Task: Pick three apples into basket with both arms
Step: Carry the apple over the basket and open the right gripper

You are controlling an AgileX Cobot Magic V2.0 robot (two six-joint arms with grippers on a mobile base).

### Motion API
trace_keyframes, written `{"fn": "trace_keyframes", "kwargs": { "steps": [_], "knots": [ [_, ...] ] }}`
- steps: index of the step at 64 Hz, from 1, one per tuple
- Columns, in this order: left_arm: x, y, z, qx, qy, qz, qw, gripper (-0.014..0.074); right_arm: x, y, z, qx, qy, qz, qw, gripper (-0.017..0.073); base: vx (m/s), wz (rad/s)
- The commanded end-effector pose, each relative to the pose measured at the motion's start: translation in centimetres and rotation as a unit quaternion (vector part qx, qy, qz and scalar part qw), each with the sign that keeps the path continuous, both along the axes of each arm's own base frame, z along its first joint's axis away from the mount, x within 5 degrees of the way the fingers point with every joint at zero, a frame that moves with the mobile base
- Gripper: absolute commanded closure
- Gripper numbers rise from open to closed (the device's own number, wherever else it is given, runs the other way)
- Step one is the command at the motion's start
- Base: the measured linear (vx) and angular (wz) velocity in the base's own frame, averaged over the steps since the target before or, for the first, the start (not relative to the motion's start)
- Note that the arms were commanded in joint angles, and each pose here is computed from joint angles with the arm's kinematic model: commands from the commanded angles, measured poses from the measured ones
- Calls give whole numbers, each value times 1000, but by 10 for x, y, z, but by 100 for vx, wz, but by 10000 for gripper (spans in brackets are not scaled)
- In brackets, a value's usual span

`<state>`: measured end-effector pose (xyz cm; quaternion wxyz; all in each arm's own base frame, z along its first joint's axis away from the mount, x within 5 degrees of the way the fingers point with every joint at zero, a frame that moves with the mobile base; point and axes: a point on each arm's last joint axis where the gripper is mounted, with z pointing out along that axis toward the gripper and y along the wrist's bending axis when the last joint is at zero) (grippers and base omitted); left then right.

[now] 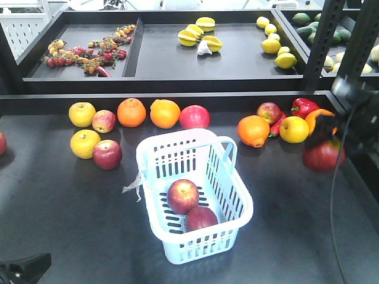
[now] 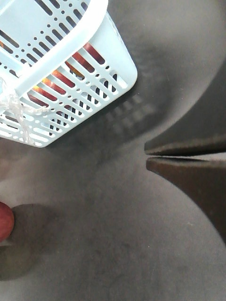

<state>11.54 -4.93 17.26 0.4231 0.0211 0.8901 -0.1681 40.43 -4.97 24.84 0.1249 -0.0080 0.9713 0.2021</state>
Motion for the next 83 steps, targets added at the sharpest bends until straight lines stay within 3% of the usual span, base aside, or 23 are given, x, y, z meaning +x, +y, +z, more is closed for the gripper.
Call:
{"fn": "trace_keyframes", "kwargs": {
  "steps": [1,11,26,34,45,52,57,75,83],
  "knots": [
    [6,-1,11,-14,-35,12,999,601,-21,25,60,27,-52,42,997,566,0,0],
    [6,-1,11,-14,-35,13,999,601,-43,77,82,31,-69,96,993,564,0,0],
    [6,-1,11,-14,-35,13,999,601,-62,161,64,41,-63,186,980,564,0,0],
    [6,-1,11,-14,-35,13,999,601,-62,187,51,34,-93,195,976,563,0,0],
    [6,-1,11,-14,-35,13,999,601,-53,205,34,31,-107,195,975,526,0,0],
    [6,-1,11,-14,-35,13,999,601,-49,209,22,36,-91,195,976,450,0,0],
    [6,-1,11,-14,-35,13,999,601,-46,210,15,33,-86,200,976,347,0,0],
    [6,-1,11,-14,-35,13,999,601,-39,210,10,32,-99,179,978,-94,0,0],
    [6,-1,11,-14,-35,13,999,601,-38,210,10,33,-98,174,979,-160,0,0]
  ]
}}
